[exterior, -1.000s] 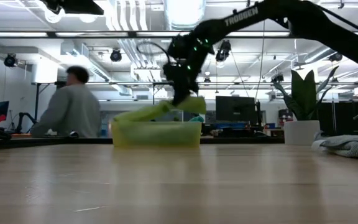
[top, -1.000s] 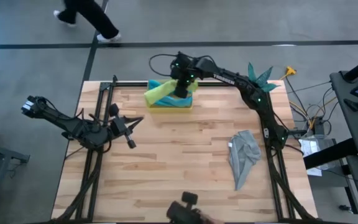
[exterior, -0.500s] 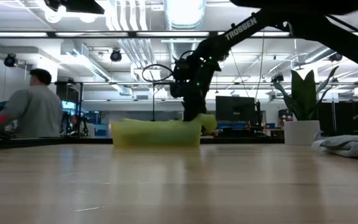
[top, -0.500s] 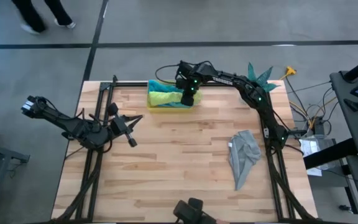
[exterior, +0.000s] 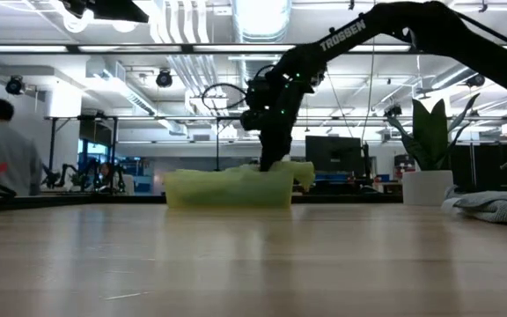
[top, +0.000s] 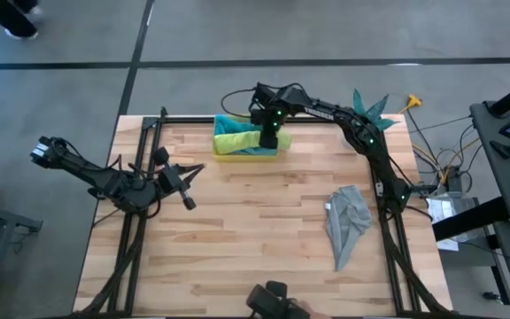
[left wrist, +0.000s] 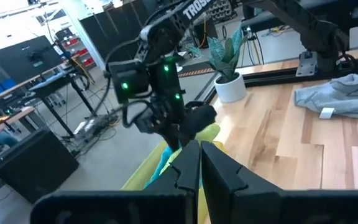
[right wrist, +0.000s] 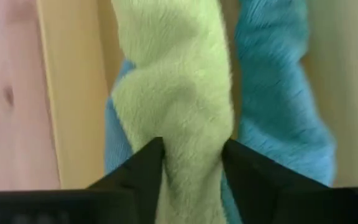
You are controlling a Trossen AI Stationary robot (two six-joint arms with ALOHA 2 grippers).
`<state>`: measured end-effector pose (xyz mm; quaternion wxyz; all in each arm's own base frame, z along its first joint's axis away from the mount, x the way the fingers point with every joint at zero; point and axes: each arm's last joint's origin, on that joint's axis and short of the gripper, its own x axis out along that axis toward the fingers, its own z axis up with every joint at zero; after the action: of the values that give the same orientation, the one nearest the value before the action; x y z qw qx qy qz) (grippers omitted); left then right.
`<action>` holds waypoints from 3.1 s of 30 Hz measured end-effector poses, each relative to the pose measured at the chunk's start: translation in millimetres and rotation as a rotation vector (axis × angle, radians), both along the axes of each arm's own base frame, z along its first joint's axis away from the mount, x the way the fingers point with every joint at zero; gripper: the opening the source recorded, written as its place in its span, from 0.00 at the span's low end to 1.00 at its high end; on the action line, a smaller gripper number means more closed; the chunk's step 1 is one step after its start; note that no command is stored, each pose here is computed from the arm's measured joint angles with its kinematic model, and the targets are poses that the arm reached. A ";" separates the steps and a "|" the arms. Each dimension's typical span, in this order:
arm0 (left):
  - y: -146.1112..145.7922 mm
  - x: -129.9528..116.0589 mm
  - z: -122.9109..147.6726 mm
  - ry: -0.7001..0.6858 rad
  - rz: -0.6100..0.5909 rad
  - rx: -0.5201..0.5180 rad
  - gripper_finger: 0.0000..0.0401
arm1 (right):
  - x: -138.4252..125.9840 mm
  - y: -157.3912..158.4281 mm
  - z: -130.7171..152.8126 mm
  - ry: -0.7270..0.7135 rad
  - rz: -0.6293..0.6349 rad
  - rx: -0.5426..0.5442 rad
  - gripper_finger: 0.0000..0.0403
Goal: Roll microfiber towels into tight, uniform cylinder then place into a basket
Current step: Put the rolled green towel into the yellow bin, then roll the gray towel
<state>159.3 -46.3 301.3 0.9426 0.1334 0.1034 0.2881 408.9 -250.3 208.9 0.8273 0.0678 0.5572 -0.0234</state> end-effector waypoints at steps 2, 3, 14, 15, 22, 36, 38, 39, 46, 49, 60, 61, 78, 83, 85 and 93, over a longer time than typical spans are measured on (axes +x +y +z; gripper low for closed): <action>-0.1 0.1 0.0 -0.004 0.001 -0.006 0.00 | 1.5 -1.0 9.5 -0.019 0.000 -0.012 0.46; -0.4 0.9 -0.6 -0.002 0.001 -0.005 0.00 | 2.0 -1.3 14.4 -0.027 0.000 -0.017 0.50; -4.5 9.7 -5.6 0.024 0.004 -0.007 0.00 | 16.1 -1.1 74.1 -0.230 0.014 -0.142 0.65; -4.6 10.0 -5.8 0.025 0.004 -0.007 0.00 | 19.2 1.2 75.9 -0.248 0.019 -0.151 0.64; -4.2 8.9 -5.7 0.027 0.000 -0.002 0.00 | 23.2 31.8 64.3 -0.119 0.037 -0.059 0.61; -4.6 10.1 -7.2 0.051 -0.006 0.025 0.00 | -13.9 67.1 48.8 0.065 -0.053 -0.087 0.49; -4.6 10.2 -7.0 0.055 -0.007 0.032 0.00 | -30.3 74.3 53.3 0.038 -0.073 -0.093 0.48; -4.6 10.2 -6.9 0.057 -0.008 0.035 0.00 | -39.2 78.5 56.1 0.010 -0.083 -0.101 0.47; -5.3 11.9 -6.2 0.038 -0.008 0.027 0.00 | -111.5 122.9 56.2 -0.250 -0.167 -0.147 0.44; -6.5 14.4 -7.5 0.041 -0.009 0.028 0.00 | -140.5 150.5 48.9 -0.406 -0.165 -0.159 0.44; -19.7 55.7 -15.6 -0.030 -0.262 -0.040 0.00 | -222.5 231.9 3.2 -0.829 -0.143 -0.067 0.44; -20.9 61.5 -17.2 -0.041 -0.291 -0.039 0.00 | -226.3 237.1 -0.9 -0.857 -0.133 -0.068 0.44; -51.1 159.3 -46.4 -0.034 -0.464 -0.112 0.00 | -238.0 299.3 -59.9 -0.908 -0.076 -0.099 0.44; -59.4 183.2 -47.4 -0.028 -0.463 -0.112 0.00 | -213.7 308.9 -46.1 -0.895 -0.025 -0.178 0.44; -61.3 188.6 -44.7 -0.032 -0.463 -0.113 0.00 | -199.9 310.0 -31.3 -0.875 -0.055 -0.221 0.44; -62.6 190.6 -43.8 -0.009 -0.447 -0.192 0.00 | -186.5 292.1 24.9 -0.378 -0.254 -0.312 0.40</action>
<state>349.9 -108.8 257.5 0.9918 0.0614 0.0941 0.0616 222.4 41.8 233.8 0.9075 0.0121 0.3695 -0.1995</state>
